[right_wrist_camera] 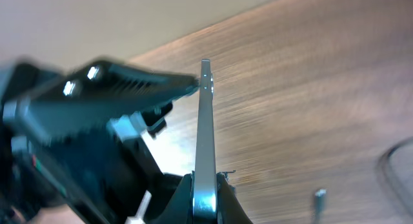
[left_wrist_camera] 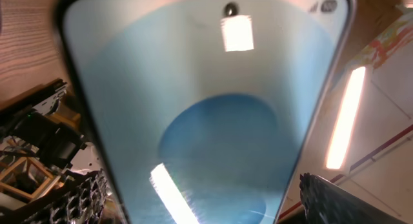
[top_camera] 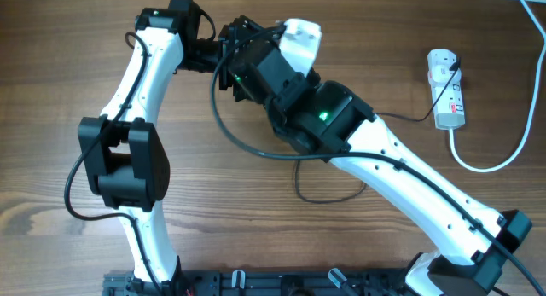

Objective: Plug charger to phone and switch on socket

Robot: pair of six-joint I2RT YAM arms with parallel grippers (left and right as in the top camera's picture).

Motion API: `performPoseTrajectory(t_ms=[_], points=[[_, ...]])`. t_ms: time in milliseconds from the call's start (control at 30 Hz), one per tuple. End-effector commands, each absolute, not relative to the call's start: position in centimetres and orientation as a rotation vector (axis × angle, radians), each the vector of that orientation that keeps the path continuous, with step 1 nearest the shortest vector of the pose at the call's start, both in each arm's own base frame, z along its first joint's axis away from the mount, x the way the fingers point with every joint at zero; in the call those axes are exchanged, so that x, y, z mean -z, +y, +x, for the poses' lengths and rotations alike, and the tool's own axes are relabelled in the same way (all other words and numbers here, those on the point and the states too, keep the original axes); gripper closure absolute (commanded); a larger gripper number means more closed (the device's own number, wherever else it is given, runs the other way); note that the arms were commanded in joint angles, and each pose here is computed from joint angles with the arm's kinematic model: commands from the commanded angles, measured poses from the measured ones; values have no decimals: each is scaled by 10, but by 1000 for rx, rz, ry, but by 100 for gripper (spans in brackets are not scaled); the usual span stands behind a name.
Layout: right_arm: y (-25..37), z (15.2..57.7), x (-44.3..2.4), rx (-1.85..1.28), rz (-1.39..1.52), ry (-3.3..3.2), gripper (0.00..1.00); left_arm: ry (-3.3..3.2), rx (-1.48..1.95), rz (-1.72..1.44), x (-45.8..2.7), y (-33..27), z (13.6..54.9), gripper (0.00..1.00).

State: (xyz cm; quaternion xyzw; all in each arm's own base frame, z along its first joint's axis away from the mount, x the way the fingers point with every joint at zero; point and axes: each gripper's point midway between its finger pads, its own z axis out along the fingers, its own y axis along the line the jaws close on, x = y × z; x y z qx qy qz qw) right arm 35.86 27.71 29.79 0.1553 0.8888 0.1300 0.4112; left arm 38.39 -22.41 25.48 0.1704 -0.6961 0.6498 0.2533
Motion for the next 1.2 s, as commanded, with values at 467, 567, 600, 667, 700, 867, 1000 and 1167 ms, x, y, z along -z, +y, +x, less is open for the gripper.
performPoseTrajectory(t_ms=[467, 567, 600, 667, 700, 867, 1000, 1167], points=[[261, 364, -318, -714, 1251, 1924, 96, -1945, -1783, 421, -268, -224, 380, 11], [258, 361, -313, -761, 1407, 1861, 96, -1944, -1783, 421, -268, -224, 380, 10], [257, 360, -312, -776, 1462, 1835, 95, -1936, -1788, 420, -269, -224, 380, 10], [254, 357, -308, -803, 1581, 1777, 95, -1924, -1797, 417, -271, -224, 380, 10], [254, 357, -308, -804, 1589, 1772, 95, -1923, -1797, 417, -271, -224, 380, 12], [256, 357, -308, -815, 1591, 1775, 95, -1924, -1797, 417, -271, -224, 380, 22], [257, 359, -310, -828, 1591, 1770, 95, -1924, -1797, 417, -271, -224, 380, 36], [257, 358, -309, -828, 1592, 1775, 95, -1924, -1797, 417, -271, -224, 380, 35]])
